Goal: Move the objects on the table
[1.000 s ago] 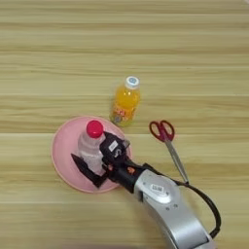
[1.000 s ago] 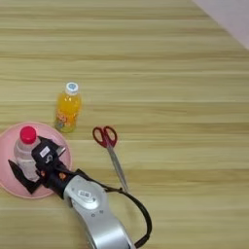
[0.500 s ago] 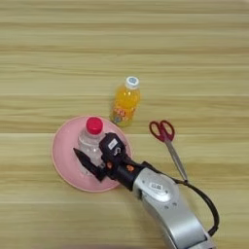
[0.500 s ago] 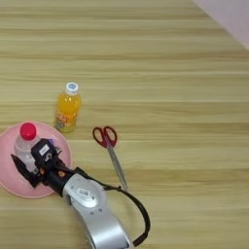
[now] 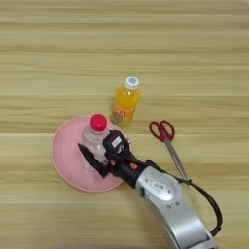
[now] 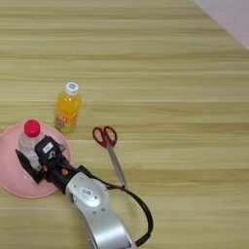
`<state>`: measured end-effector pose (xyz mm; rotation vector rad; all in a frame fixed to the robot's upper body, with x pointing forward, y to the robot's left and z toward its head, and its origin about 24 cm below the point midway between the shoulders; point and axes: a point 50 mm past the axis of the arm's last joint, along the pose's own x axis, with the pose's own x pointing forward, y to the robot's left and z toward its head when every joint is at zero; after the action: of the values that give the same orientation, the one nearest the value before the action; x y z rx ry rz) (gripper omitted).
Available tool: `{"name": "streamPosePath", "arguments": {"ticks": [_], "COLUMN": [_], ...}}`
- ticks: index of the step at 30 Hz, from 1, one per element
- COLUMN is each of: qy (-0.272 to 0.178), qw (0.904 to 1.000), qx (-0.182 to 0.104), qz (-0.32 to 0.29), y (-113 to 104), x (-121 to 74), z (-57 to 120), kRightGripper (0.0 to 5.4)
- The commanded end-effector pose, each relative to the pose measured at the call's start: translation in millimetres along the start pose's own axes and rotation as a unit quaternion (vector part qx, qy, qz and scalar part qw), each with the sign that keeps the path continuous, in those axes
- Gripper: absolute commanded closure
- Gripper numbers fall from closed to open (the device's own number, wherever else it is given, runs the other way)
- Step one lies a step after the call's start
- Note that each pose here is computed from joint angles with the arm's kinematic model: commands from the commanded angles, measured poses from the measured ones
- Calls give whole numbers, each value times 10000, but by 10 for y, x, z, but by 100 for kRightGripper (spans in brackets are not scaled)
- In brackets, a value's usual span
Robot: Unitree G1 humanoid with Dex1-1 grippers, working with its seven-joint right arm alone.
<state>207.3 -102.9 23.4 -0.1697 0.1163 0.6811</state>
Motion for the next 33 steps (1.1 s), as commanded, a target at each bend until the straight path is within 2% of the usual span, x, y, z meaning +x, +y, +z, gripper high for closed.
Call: {"name": "streamPosePath", "arguments": {"ticks": [1, 12, 20, 27, 33], "qy": [-894, -1154, -1375, -1211, -1125], "qw": [9951, 9889, 9763, 9652, 9609], "qx": [-325, -350, -645, -657, -635], "qz": [-256, -870, -1540, -2225, -2448], "y": [-113, -334, -520, -765, -861], "x": [47, 11, -76, -132, -164], "z": [362, 476, 626, 624, 618], "kRightGripper": [223, 223, 223, 223, 223]}}
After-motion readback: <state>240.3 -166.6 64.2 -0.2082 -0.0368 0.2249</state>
